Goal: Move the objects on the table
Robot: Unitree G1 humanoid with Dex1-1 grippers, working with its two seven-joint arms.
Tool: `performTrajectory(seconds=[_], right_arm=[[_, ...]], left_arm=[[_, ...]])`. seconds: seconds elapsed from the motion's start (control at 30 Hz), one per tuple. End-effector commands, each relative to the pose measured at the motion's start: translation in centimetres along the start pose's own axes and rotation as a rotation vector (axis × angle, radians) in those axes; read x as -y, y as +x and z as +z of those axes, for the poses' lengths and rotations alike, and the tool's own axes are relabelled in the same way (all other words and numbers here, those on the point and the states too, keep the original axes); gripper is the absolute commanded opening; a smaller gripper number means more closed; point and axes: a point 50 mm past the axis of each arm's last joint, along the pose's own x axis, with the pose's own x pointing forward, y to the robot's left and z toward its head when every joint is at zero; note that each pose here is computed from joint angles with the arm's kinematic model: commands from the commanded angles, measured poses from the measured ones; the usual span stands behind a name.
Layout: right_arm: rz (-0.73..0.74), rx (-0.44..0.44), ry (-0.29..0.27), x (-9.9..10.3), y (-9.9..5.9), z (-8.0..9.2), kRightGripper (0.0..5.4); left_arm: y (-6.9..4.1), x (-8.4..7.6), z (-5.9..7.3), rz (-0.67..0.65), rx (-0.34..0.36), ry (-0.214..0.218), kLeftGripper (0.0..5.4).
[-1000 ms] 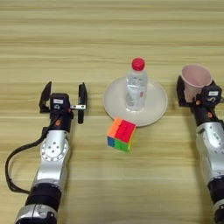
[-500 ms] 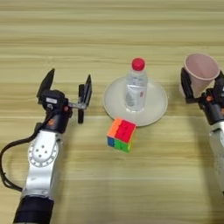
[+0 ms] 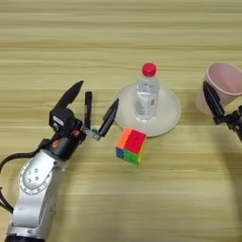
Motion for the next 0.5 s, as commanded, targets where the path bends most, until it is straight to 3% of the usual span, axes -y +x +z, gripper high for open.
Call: performTrajectory(seconds=[0.03,0.3,0.5], right_arm=[[0.043,0.008,0.02,-0.5,0.0,0.5,4.5],[0.119,-0.001,0.044,-2.1,-0.2,0.6,4.5],[0.141,-0.012,0.056,-2.8,-0.1,0.2,4.5]], left_arm=[[0.4,1.0,-0.9,-0.083,-0.064,0.023,5.4],[1.6,2.5,-2.5,-0.14,-0.109,0.042,5.4],[2.1,3.0,-2.7,-0.161,-0.106,0.059,5.4]])
